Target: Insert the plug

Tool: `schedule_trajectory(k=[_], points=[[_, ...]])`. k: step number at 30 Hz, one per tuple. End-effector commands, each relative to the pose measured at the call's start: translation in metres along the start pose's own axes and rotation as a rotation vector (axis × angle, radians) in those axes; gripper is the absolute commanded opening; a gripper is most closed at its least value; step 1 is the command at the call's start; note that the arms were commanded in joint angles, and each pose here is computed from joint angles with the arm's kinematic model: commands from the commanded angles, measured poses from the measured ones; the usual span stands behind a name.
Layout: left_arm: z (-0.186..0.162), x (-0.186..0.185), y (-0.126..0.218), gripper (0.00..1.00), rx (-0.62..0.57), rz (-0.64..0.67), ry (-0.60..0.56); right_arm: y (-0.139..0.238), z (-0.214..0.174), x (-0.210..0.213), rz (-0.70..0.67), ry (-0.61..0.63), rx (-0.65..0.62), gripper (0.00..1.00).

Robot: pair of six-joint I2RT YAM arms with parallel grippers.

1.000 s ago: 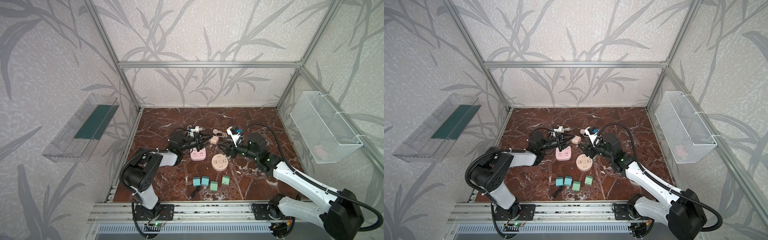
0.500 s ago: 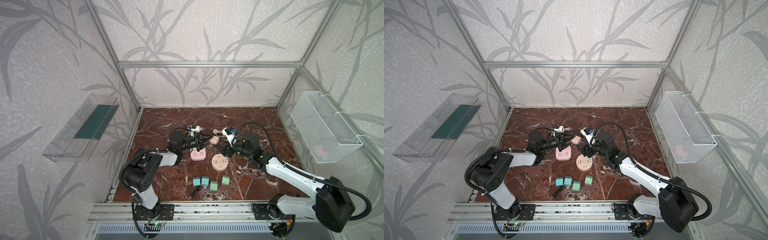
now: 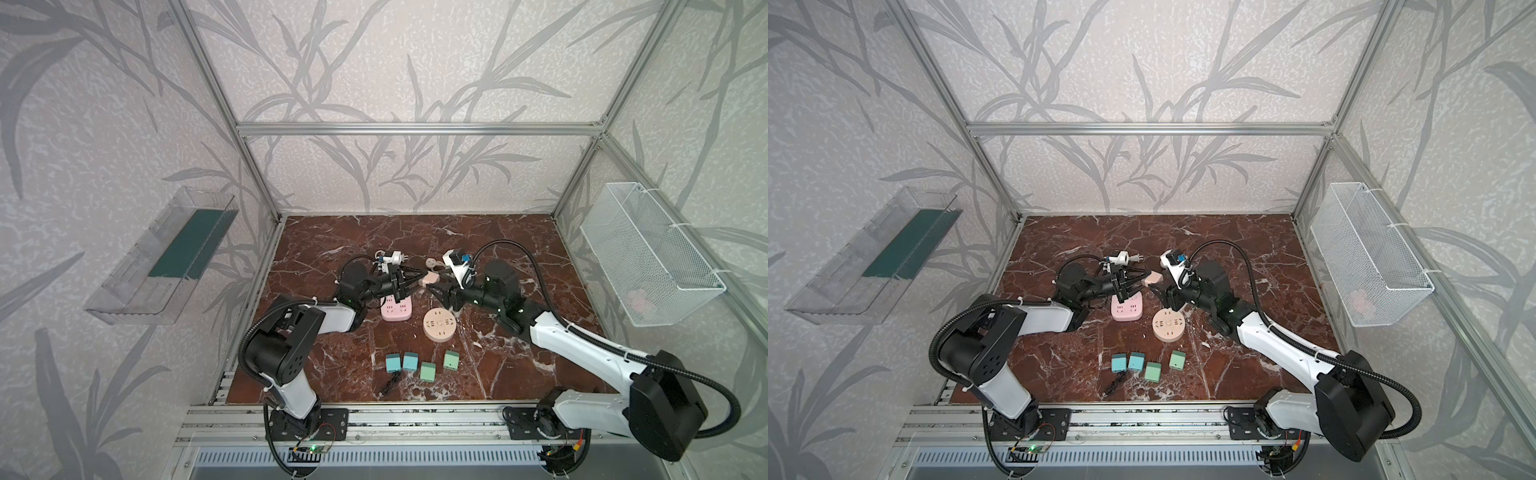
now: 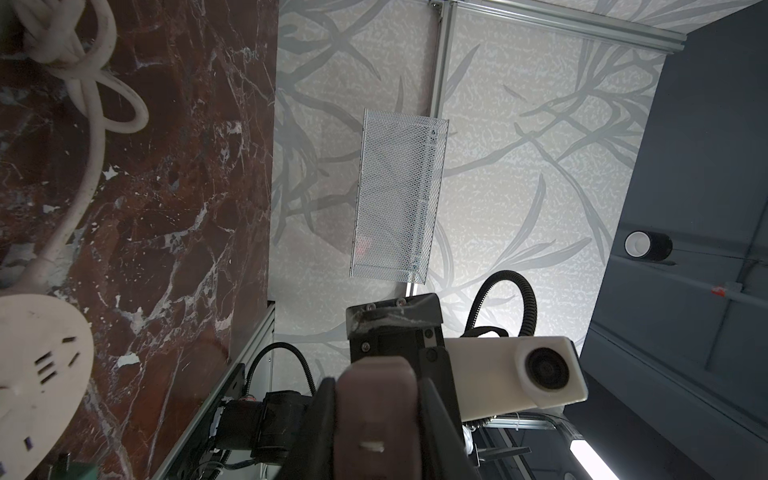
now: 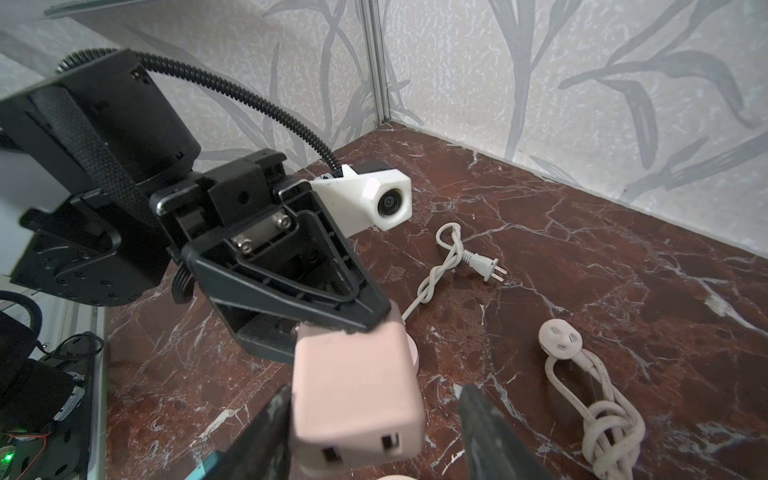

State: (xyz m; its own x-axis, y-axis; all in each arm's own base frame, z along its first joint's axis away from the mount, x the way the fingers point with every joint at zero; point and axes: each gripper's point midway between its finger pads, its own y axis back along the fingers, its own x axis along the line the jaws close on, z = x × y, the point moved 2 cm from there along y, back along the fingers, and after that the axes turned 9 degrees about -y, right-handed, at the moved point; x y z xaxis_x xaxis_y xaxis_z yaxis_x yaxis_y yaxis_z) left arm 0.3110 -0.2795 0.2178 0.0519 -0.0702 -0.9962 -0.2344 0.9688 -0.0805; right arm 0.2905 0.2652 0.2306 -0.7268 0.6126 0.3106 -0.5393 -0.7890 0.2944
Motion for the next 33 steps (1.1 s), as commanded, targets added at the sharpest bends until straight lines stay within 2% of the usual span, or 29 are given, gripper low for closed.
schedule_trajectory(k=[1,8,12,15,20,21,23,25,26,27,33], points=[[-0.009,-0.018,-0.001,0.0,0.045,-0.056,-0.027,-0.002,0.02,0.006,0.03,0.002,-0.047,0.59],[-0.011,-0.019,-0.002,0.0,0.053,-0.075,-0.027,-0.004,0.021,0.011,0.061,-0.007,-0.044,0.47],[-0.011,-0.019,-0.002,0.0,0.058,-0.074,-0.027,-0.003,0.021,0.013,0.069,-0.007,-0.042,0.32],[-0.011,-0.017,-0.002,0.0,0.058,-0.072,-0.024,-0.002,0.022,0.015,0.077,-0.004,-0.038,0.11],[-0.01,-0.014,-0.002,0.0,0.058,-0.067,-0.019,0.0,0.024,0.02,0.09,-0.006,-0.037,0.0],[-0.01,-0.012,-0.003,0.03,0.061,-0.064,-0.015,0.0,0.024,0.02,0.089,-0.014,-0.036,0.0],[-0.009,-0.014,-0.003,0.28,0.063,-0.07,-0.025,0.0,0.026,0.019,0.083,-0.032,-0.033,0.0],[-0.005,-0.018,-0.002,0.74,0.061,-0.079,-0.041,0.0,0.025,0.018,0.07,-0.053,-0.016,0.0],[-0.001,-0.02,0.0,0.89,0.054,-0.082,-0.051,0.001,0.026,0.017,0.059,-0.067,-0.011,0.0],[0.003,-0.021,0.001,0.99,0.046,-0.079,-0.059,0.002,0.025,0.016,0.047,-0.086,-0.003,0.0],[0.034,-0.009,0.024,0.99,-0.04,0.064,-0.119,0.013,0.02,0.003,-0.08,-0.222,0.061,0.0]])
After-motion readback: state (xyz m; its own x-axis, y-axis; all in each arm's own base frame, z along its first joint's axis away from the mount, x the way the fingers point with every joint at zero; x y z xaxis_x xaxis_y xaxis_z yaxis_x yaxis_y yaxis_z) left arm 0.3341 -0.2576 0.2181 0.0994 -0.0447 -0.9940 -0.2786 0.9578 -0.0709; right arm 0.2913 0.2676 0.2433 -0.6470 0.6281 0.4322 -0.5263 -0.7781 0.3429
